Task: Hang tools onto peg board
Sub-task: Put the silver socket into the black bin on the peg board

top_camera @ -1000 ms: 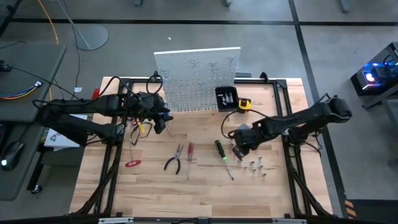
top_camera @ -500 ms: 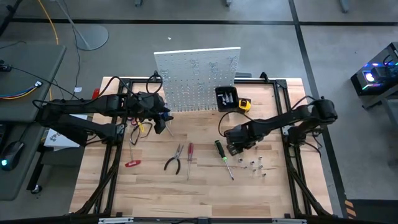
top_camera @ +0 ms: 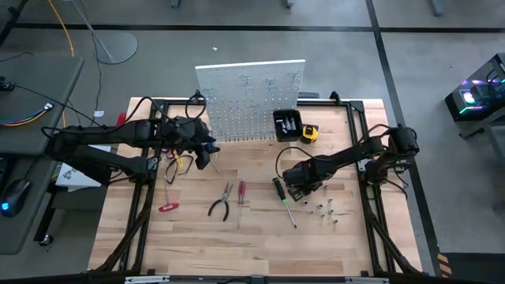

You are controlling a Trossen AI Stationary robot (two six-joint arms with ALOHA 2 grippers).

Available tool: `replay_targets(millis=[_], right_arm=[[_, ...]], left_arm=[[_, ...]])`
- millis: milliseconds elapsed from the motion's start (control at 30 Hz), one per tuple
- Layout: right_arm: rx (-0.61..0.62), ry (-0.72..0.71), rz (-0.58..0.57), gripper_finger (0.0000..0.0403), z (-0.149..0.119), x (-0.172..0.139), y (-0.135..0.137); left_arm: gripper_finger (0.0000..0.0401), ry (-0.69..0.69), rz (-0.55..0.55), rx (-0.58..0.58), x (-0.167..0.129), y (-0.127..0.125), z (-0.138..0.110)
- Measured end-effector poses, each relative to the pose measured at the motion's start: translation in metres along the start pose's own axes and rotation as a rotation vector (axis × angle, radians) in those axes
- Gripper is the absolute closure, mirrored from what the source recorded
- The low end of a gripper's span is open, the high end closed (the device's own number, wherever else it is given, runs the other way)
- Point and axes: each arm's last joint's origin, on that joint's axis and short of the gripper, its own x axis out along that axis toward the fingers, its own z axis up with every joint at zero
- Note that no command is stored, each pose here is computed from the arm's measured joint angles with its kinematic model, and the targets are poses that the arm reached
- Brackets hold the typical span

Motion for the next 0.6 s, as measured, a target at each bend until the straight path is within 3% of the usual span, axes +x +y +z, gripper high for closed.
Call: replay_targets(millis=[33,133,300,433,600], right_arm=[[-0.016,-0.005,0.01,0.0363,0.0,-0.004,-0.001],[-0.053,-0.012,0.011,0.0361,-0.005,-0.018,-0.007],[-0.166,-0.062,0.077,0.0361,-0.018,-0.084,-0.014],[-0.203,-0.358,0.237,0.0361,-0.012,-0.151,-0.018],[-0.103,-0.764,0.329,0.0361,0.015,-0.214,-0.026]], left_arm=[[0.0229,0.0,0.0,0.0,0.0,0.0,0.0],[0.0229,0.0,0.0,0.0,0.0,0.0,0.0],[0.0229,0.002,0.001,0.001,0.0,0.0,0.0],[0.0229,0.001,0.001,0.001,0.0,0.0,0.0],[0.0229,-0.004,0.008,0.001,0.0,0.0,0.0]])
